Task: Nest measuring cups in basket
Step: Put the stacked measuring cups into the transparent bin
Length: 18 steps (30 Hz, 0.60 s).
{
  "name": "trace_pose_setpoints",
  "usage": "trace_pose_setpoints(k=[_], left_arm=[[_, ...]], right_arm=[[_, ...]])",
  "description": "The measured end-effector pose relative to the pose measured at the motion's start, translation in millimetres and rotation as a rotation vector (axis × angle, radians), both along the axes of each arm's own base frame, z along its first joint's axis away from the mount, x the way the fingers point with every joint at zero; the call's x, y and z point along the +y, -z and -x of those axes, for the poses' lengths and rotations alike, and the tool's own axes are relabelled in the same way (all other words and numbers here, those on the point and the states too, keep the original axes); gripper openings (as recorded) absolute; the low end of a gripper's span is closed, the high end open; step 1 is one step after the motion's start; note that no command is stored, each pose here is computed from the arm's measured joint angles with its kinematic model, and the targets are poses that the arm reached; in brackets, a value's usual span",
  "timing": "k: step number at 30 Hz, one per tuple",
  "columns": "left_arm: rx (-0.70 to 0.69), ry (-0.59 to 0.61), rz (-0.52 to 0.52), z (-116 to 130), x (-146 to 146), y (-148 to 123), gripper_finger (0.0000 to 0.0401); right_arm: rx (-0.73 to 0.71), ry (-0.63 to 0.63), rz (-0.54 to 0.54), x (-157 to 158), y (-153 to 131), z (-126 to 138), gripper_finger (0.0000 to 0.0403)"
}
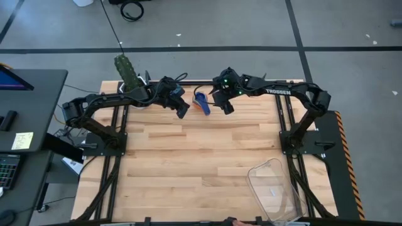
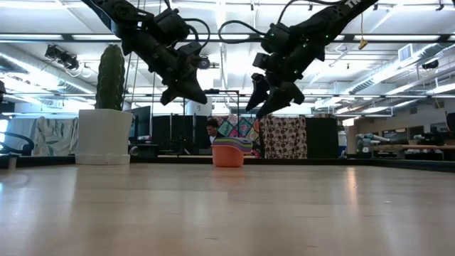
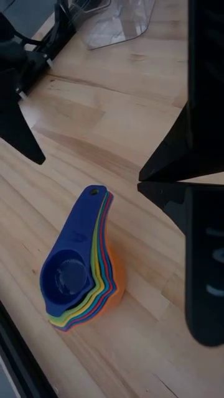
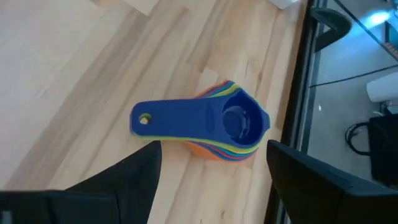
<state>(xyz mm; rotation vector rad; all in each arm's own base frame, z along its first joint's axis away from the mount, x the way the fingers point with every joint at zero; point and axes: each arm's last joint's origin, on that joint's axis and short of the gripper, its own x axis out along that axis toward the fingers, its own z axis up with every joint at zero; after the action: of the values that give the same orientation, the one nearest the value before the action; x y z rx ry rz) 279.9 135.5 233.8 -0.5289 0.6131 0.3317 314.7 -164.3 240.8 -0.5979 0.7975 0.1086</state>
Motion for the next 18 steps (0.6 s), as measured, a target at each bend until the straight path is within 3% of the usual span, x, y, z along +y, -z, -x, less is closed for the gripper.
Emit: trace_pose_setpoints(k=[18], left_arm=[[-0.038, 0.000, -0.019, -2.3, 1.1, -3.2, 0.0014]], right_arm=[[-0.009, 0.010, 0.041, -3.7, -1.8, 0.2, 0.0292]])
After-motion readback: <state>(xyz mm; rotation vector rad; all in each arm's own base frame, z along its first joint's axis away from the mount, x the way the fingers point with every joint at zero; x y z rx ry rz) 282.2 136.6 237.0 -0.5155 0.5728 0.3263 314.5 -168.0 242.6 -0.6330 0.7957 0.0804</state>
